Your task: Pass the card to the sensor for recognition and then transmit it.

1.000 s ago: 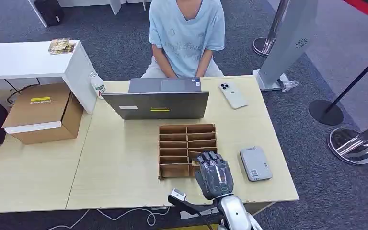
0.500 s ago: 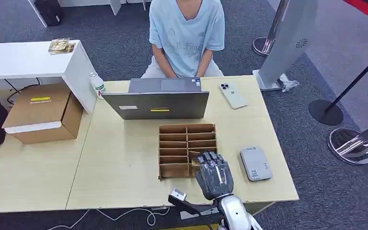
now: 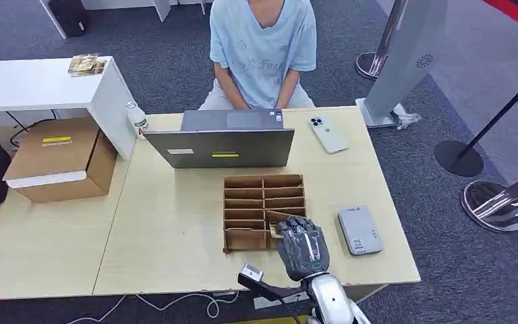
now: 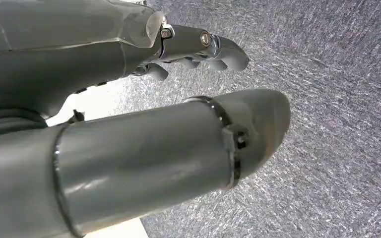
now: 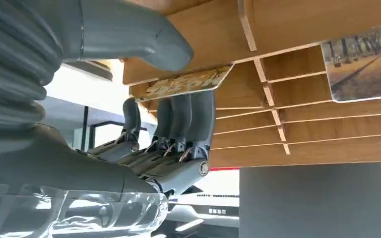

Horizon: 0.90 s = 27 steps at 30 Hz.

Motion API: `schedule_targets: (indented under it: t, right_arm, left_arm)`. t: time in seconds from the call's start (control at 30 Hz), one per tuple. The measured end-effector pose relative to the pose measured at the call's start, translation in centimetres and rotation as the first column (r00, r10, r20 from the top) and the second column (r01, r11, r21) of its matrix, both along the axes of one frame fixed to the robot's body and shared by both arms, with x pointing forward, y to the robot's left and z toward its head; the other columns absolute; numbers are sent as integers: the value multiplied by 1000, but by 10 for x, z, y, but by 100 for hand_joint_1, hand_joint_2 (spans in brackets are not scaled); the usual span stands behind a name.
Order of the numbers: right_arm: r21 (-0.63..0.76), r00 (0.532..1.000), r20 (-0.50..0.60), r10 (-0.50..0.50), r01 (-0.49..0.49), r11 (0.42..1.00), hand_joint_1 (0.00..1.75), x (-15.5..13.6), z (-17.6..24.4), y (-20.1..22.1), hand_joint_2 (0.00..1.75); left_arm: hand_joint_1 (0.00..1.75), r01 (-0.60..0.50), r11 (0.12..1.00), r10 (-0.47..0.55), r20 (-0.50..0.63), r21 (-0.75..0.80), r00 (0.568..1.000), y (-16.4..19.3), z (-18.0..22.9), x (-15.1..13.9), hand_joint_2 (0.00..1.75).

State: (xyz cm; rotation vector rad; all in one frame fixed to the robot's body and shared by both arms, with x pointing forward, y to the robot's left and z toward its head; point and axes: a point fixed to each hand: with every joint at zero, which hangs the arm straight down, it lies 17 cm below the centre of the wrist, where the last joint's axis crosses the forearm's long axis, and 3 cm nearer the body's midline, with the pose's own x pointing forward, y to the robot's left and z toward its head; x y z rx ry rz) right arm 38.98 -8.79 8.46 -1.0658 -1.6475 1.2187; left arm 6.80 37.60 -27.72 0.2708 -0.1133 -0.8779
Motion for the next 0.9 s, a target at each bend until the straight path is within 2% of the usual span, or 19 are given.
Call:
schedule_targets:
  t: [0.2, 0.23, 0.6, 0.63, 0.67, 0.73, 0.9]
  right_arm:
    - [-2, 1000, -1, -10, 10, 1000, 126, 3, 0, -4, 175]
    - [-2, 1000, -1, -11, 11, 1000, 134, 3, 0, -4, 175]
    - [-1, 1000, 1, -26, 26, 1000, 148, 5, 1, -8, 175]
    - [-1, 1000, 2, -27, 27, 1000, 152, 5, 1, -8, 175]
    - [-1, 1000, 3, -28, 28, 1000, 166, 6, 2, -8, 175]
    - [0, 1000, 5, -30, 30, 1000, 175, 6, 2, -9, 175]
    - [9, 999, 21, -32, 32, 999, 175, 5, 5, -10, 175]
  left_arm:
    - [0, 0, 1000, 0, 0, 0, 1000, 0, 0, 0, 0]
    - [0, 0, 1000, 0, 0, 0, 1000, 0, 0, 0, 0]
    - [0, 1, 1000, -1, 6, -1, 1000, 0, 1, 5, 0]
    - [0, 1, 1000, -1, 7, -1, 1000, 0, 1, 6, 0]
    - [0, 1, 1000, -1, 8, 0, 1000, 0, 1, 7, 0]
    - [0, 1, 1000, -1, 10, 0, 1000, 0, 1, 8, 0]
    - [0, 1, 1000, -1, 11, 0, 1000, 0, 1, 9, 0]
